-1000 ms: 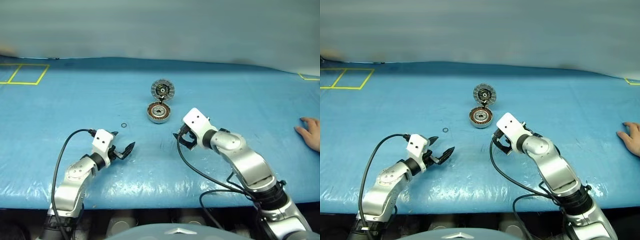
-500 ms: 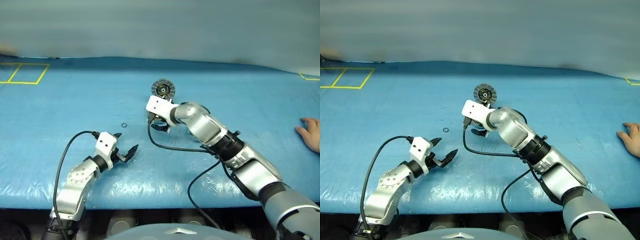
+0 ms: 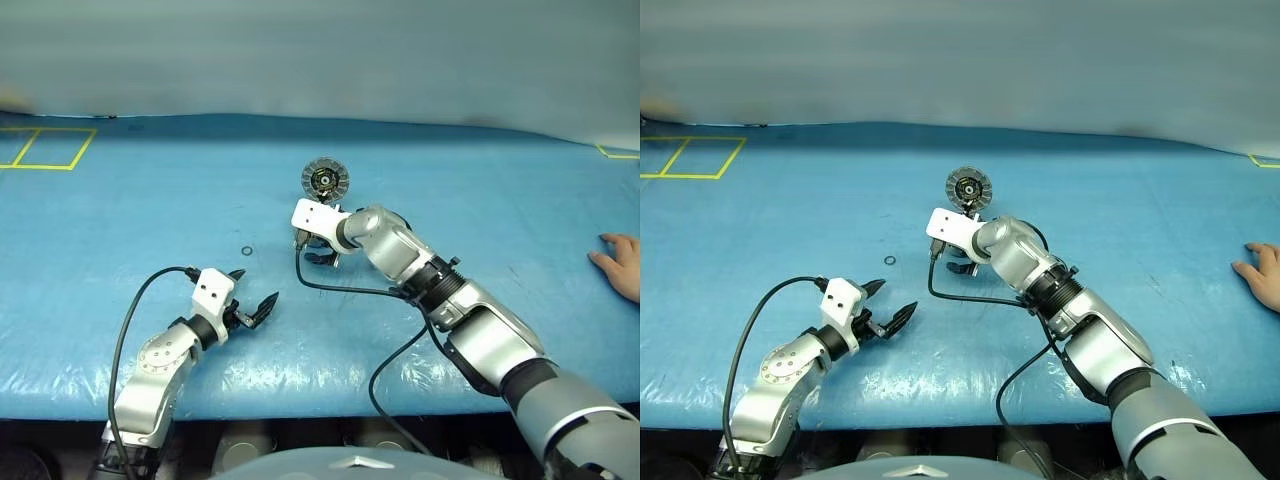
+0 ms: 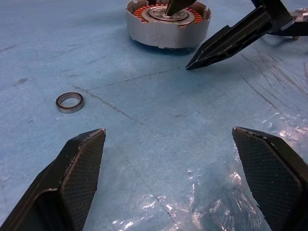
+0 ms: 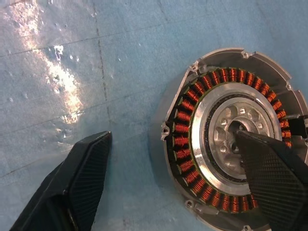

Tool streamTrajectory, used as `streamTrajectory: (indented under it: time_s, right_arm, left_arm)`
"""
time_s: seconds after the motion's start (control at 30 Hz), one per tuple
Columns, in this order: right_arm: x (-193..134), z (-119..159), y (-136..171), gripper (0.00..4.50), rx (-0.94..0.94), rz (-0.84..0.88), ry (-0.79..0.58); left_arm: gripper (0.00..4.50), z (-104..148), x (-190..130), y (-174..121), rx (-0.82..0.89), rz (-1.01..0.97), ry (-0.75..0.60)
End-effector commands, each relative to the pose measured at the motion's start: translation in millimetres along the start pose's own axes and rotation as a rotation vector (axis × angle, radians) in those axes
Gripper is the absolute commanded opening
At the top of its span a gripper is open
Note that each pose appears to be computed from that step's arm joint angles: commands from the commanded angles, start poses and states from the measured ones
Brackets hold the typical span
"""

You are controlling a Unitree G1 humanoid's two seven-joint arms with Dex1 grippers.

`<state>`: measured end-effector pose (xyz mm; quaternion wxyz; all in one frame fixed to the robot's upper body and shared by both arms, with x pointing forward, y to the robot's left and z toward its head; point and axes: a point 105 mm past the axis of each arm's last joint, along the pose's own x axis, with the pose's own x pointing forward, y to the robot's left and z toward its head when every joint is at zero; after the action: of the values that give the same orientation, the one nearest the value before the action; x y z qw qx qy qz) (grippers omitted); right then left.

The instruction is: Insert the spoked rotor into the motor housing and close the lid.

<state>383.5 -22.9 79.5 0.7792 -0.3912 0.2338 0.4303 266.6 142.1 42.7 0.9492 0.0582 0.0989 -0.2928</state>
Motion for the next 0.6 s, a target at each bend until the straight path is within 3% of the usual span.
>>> streamTrajectory:
  time_s: [0.03,0.17,0.4,0.6]
  right_arm:
    - [3,-14,15,3.22,0.051,0.091,0.053]
    - [6,-25,44,1.97,0.118,0.182,0.088]
    - [0,-27,120,1.90,0.210,0.286,0.087]
    - [-12,-30,150,1.90,0.280,0.290,0.104]
  left_arm:
    - [4.50,11,1,-1,0.030,-0.007,-0.044]
    - [4.50,10,-2,2,0.032,0.007,-0.043]
    - [4.50,7,-10,7,0.027,0.039,-0.036]
    - [4.50,7,-11,8,0.025,0.042,-0.033]
